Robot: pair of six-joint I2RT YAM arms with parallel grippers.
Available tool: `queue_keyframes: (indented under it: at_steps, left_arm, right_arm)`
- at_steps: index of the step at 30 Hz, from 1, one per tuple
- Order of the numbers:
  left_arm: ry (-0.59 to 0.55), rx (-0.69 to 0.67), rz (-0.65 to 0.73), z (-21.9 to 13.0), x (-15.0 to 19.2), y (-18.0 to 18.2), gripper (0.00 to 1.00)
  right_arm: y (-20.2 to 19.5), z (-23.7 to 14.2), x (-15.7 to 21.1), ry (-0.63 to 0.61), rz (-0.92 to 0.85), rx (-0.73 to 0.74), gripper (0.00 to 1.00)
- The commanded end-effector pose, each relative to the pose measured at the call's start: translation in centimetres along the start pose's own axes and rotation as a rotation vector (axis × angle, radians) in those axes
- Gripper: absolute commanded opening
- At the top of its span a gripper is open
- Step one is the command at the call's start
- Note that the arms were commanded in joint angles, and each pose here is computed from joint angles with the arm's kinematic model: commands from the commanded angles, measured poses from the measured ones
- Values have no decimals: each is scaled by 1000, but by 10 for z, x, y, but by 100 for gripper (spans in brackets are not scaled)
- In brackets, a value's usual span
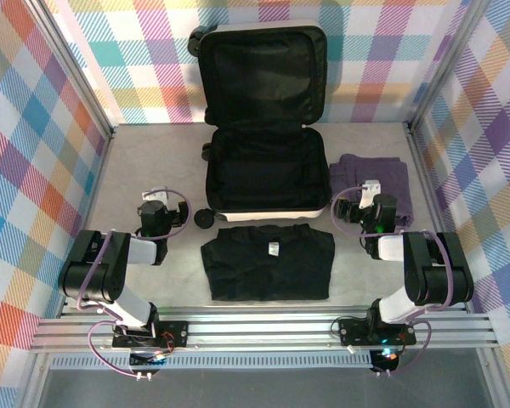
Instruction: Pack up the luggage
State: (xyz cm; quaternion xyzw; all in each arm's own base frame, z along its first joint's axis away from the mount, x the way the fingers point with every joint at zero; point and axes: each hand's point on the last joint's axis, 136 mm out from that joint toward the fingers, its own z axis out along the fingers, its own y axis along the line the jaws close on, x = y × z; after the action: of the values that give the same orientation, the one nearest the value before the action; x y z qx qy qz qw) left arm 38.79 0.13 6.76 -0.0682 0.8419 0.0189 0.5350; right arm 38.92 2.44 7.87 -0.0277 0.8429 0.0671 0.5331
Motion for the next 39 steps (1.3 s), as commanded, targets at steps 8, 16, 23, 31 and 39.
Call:
queue_keyframes:
  at_steps: [8, 16, 23, 31, 39]
  left_arm:
    - [-60, 5, 10, 3, -18, -4, 100]
    - [-59, 7, 12, 2, -18, -4, 100]
    - [-121, -50, -24, -22, -43, 8, 100]
    - [-322, -53, -126, -96, -130, 14, 100]
    - [-234, 33, -246, -125, -178, -1, 100]
  right_arm:
    - [2, 3, -15, -44, 10, -19, 99]
    - [2, 3, -15, -45, 10, -19, 99]
    - [11, -9, -28, -62, -11, -63, 99]
    - [-8, -62, -95, -177, 32, 95, 99]
    - [1, -114, -146, -87, 134, 100, 99]
